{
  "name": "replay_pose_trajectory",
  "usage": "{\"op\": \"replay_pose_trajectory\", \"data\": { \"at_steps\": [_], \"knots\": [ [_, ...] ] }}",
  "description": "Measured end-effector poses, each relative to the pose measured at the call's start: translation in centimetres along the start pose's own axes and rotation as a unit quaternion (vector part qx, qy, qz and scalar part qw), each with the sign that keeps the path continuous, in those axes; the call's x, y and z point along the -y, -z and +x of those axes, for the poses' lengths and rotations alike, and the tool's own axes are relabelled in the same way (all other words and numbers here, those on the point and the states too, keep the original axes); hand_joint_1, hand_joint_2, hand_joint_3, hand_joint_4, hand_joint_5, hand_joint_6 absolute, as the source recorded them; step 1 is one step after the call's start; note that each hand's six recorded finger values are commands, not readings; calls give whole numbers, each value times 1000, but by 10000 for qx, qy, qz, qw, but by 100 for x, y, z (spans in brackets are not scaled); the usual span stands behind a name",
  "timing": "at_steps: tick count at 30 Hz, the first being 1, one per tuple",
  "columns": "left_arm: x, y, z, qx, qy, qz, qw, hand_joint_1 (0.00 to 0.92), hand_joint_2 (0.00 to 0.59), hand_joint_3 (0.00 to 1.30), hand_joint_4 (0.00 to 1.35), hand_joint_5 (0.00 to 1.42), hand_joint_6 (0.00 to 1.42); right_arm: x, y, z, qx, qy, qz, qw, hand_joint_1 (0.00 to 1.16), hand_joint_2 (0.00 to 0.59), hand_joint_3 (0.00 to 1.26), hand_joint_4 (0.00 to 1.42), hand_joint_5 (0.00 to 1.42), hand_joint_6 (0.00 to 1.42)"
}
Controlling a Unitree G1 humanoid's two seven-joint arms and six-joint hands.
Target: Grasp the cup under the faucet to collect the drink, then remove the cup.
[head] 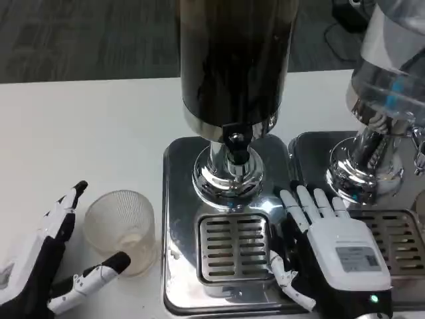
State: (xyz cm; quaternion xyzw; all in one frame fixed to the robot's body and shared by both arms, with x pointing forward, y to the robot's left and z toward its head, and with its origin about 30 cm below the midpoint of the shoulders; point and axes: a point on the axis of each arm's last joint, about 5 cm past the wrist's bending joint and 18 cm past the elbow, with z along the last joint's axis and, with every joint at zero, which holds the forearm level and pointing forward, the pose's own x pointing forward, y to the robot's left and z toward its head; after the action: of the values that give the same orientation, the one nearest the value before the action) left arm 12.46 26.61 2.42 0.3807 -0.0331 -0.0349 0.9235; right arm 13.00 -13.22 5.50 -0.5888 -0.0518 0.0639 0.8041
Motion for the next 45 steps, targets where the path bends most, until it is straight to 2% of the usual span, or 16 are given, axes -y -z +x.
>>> {"op": "replay_pose_trajectory", "data": {
  "at_steps": [4,16,27,32,35,40,43,45],
  "knots": [
    [21,-3,66,57,119,5,9999,272,50,0,0,0,0,-12,-4,5,15,-30,-7,10000,256,541,84,0,0,0],
    [64,-7,147,100,324,42,9994,347,75,0,0,0,0,-16,10,16,29,-57,-16,10000,267,523,123,0,0,0],
    [169,-39,137,177,-73,-126,9997,359,86,0,0,127,55,-10,20,14,32,-110,-12,9999,269,522,159,0,0,0],
    [192,-43,142,234,-132,-178,9995,359,88,0,0,173,87,-6,26,14,28,-132,-23,9999,270,522,164,0,0,0],
    [197,-48,174,288,-114,-153,9994,392,98,0,0,220,138,-6,27,14,24,-130,-22,9999,270,522,169,0,0,0],
    [216,-67,204,443,-109,-124,9989,514,109,0,0,279,189,-7,23,15,11,-133,21,9999,270,522,173,0,0,0],
    [226,-79,219,517,-118,-119,9985,545,115,0,0,317,211,-8,20,15,14,-139,33,9999,270,522,174,0,0,0],
    [229,-79,218,522,-129,-112,9985,551,118,38,49,351,235,-9,18,15,17,-140,35,9999,270,522,175,0,0,0]
  ]
}}
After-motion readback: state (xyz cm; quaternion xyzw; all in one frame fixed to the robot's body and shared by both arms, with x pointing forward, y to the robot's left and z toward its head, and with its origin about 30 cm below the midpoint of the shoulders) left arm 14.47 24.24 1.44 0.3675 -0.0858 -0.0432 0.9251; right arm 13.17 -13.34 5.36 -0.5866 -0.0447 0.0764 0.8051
